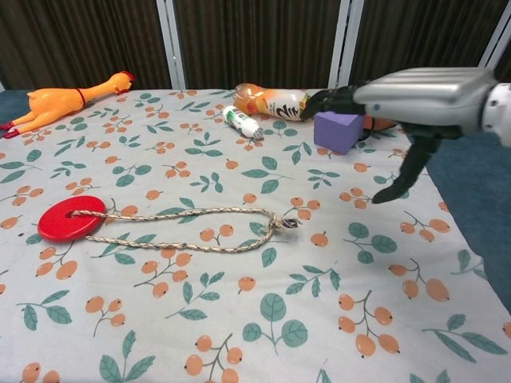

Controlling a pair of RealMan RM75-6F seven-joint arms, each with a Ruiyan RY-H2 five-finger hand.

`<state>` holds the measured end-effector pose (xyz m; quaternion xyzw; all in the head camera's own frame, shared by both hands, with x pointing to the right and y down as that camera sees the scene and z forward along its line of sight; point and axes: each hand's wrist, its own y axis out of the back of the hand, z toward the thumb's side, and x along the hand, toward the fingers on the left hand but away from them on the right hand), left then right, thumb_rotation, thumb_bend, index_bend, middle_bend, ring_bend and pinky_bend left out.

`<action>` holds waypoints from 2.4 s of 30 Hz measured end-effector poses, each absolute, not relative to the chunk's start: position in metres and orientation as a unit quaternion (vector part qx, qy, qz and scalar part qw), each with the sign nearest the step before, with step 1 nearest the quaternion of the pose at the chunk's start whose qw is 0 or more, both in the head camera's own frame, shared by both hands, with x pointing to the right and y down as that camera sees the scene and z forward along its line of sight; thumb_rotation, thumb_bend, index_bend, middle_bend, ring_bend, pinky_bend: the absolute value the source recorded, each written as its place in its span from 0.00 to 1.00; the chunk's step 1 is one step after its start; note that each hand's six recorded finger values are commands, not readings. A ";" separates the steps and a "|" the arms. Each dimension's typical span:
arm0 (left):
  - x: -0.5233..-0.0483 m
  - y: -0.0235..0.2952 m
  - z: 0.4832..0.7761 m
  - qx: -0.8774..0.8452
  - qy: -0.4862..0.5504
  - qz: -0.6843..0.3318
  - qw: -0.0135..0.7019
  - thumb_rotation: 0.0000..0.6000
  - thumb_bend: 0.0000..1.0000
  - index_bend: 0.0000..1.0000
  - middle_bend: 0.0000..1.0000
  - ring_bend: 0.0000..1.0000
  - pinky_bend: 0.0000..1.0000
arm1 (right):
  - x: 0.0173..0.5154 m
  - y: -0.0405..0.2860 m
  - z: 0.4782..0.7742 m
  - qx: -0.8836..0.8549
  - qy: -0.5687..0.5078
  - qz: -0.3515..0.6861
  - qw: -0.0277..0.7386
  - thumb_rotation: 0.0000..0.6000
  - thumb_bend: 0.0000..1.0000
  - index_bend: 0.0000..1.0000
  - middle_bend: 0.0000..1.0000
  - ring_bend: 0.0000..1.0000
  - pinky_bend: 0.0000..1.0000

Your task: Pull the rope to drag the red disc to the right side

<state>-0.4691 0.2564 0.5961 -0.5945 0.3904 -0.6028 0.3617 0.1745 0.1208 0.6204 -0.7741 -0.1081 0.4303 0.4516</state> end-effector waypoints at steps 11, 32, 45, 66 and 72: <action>-0.477 0.261 0.598 -0.589 0.394 -0.609 0.357 0.99 0.53 0.00 0.02 0.00 0.04 | 0.117 0.139 0.663 -0.791 -0.016 0.445 0.419 1.00 0.00 0.00 0.00 0.00 0.00; -0.489 0.265 0.595 -0.578 0.402 -0.617 0.353 0.99 0.53 0.00 0.02 0.00 0.03 | 0.089 0.162 0.698 -0.779 0.040 0.471 0.411 1.00 0.00 0.21 0.00 0.00 0.00; -0.495 0.266 0.596 -0.576 0.406 -0.619 0.348 0.98 0.53 0.00 0.02 0.00 0.03 | 0.089 0.164 0.706 -0.772 0.051 0.479 0.414 1.00 0.00 0.40 0.00 0.00 0.00; -0.493 0.267 0.597 -0.580 0.406 -0.616 0.345 0.97 0.53 0.00 0.02 0.00 0.03 | 0.096 0.155 0.698 -0.777 0.035 0.486 0.399 1.00 0.64 0.97 0.02 0.00 0.00; -0.494 0.267 0.597 -0.582 0.409 -0.614 0.343 0.98 0.53 0.00 0.02 0.00 0.03 | 0.110 0.153 0.693 -0.777 0.022 0.491 0.393 1.00 0.92 1.00 0.11 0.00 0.00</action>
